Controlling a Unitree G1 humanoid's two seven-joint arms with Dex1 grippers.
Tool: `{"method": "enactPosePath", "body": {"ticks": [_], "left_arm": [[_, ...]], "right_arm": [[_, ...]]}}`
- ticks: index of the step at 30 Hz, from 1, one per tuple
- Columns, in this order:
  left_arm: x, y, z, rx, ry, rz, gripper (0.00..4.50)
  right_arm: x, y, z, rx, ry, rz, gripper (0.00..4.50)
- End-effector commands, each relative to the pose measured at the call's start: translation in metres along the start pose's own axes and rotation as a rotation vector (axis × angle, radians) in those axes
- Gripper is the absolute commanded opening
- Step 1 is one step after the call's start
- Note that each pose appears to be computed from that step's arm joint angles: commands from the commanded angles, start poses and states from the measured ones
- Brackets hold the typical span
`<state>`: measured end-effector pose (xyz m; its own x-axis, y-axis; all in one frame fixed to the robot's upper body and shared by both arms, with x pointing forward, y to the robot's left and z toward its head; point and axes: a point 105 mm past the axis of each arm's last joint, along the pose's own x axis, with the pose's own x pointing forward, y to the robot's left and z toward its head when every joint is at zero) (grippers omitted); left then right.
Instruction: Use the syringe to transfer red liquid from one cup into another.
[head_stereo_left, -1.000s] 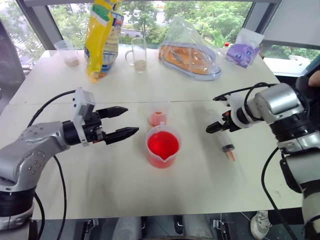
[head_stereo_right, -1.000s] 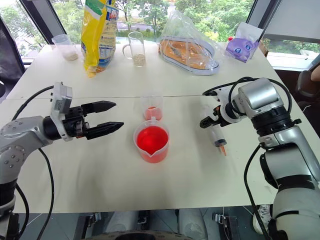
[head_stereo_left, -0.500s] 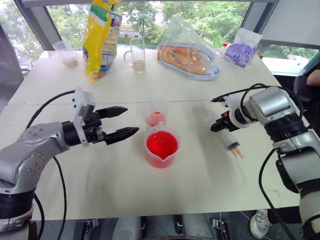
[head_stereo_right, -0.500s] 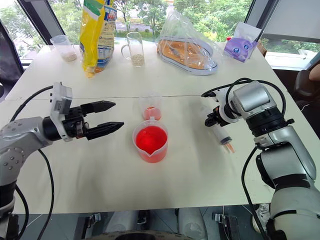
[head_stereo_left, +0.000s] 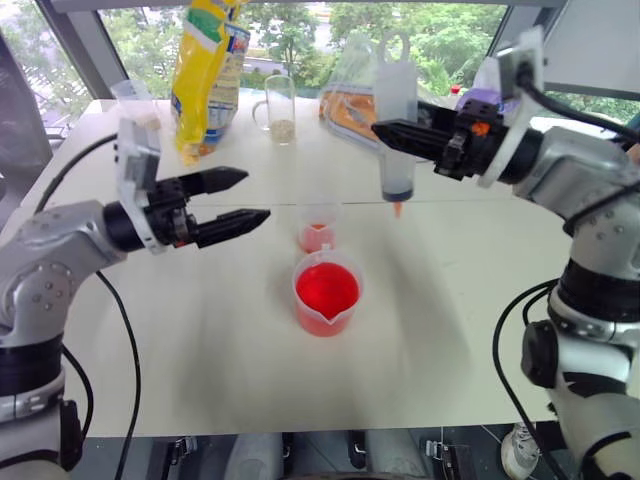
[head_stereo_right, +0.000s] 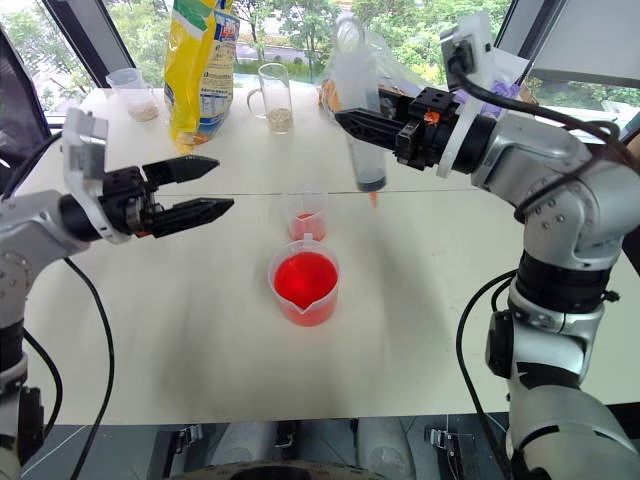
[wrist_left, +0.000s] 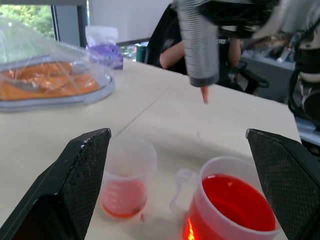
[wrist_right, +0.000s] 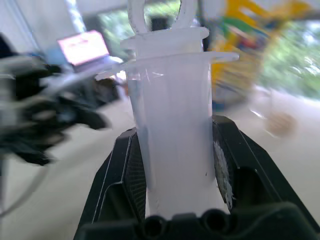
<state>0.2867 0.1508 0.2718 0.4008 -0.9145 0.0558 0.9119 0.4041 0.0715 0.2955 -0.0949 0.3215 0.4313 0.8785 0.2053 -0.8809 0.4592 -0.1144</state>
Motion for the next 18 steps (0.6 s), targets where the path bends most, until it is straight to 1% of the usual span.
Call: {"method": "enactPosePath", "body": {"ticks": [1, 9, 18], "left_arm": [[0.003, 0.001, 0.012, 0.025, -0.004, -0.043, 4.5], [0.016, -0.003, 0.025, 0.036, -0.004, -0.137, 4.5], [0.028, -0.02, 0.039, 0.018, -0.015, -0.255, 4.5]], "right_arm": [[0.001, 0.028, 0.004, -0.025, -0.107, 0.122, 1.45], [0.012, 0.047, -0.047, -0.066, -0.067, 0.22, 1.45], [0.013, 0.05, -0.098, -0.101, -0.006, 0.253, 1.45]]}}
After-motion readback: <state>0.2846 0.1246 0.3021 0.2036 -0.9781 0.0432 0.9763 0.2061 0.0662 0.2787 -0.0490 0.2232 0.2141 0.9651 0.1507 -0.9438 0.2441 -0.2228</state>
